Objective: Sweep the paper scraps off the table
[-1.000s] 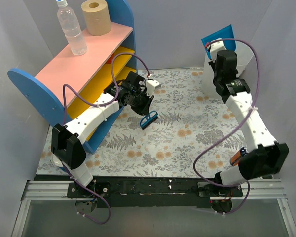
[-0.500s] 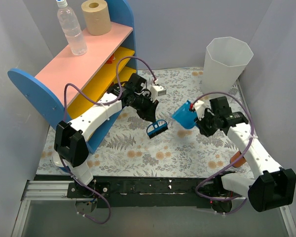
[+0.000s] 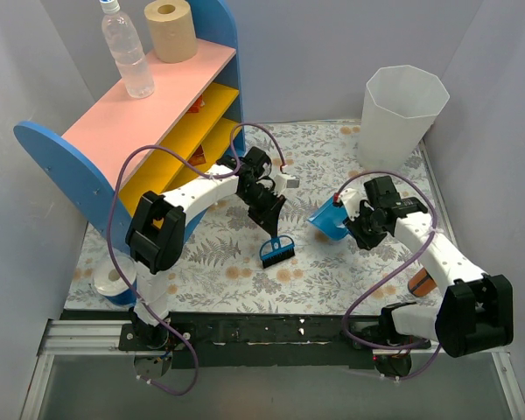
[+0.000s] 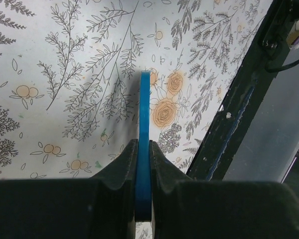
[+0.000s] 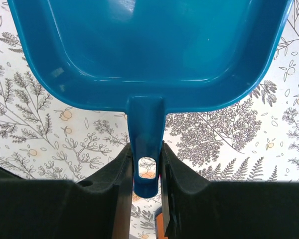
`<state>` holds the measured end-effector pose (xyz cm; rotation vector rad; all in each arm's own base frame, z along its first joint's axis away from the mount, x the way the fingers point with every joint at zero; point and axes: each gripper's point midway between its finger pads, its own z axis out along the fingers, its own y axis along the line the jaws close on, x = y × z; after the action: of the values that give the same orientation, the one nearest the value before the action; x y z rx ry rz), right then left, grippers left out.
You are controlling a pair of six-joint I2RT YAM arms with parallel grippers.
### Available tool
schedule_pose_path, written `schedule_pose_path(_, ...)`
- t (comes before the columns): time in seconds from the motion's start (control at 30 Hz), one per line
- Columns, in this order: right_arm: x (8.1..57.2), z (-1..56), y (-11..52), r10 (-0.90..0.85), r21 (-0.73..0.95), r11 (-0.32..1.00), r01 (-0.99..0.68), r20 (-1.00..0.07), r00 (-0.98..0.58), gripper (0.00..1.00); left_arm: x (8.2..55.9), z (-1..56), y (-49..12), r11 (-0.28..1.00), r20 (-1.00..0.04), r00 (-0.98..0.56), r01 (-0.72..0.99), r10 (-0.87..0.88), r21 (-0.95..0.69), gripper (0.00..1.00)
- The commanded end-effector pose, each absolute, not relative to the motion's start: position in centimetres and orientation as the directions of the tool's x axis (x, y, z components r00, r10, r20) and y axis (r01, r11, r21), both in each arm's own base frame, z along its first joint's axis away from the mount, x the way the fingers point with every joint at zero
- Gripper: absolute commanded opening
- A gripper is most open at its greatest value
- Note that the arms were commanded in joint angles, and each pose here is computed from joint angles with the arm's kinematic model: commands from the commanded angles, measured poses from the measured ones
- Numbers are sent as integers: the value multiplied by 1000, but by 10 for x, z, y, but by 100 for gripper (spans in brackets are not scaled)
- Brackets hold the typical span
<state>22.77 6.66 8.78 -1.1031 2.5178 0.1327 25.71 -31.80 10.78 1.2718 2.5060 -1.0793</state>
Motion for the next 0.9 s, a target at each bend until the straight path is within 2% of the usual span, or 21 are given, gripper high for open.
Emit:
schedule_pose_path(0.0,244,83,67,-695,-105,683,-723,-398,-599,1,269,116,-320,397,-448,-629,763,635,-510,0)
schedule_pose_path(0.17,246,68,61,-695,-126,694,-709,-371,-615,1,284,103,-313,452,-437,-624,776,647,-439,2)
schedule_pose_path(0.37,240,58,57,-694,-125,699,-704,-356,-625,3,297,97,-307,500,-442,-620,785,648,-367,23)
schedule_pose_path(0.47,239,58,59,-698,-121,691,-712,-369,-614,19,302,97,-305,507,-452,-610,792,651,-340,29)
schedule_pose_path(0.5,241,59,60,-695,-123,694,-710,-376,-614,28,304,97,-305,512,-453,-610,792,650,-332,31)
schedule_pose_path(0.6,242,64,64,-689,-112,694,-711,-390,-611,41,310,99,-303,530,-459,-606,794,649,-299,39)
schedule_pose_path(0.67,243,66,65,-686,-109,695,-710,-397,-610,47,316,99,-299,552,-457,-608,790,649,-267,46)
schedule_pose_path(0.8,243,66,65,-685,-111,695,-710,-400,-608,62,320,100,-297,563,-462,-603,791,650,-240,50)
schedule_pose_path(0.87,242,67,66,-684,-108,695,-711,-404,-607,63,324,102,-295,572,-467,-600,790,649,-221,52)
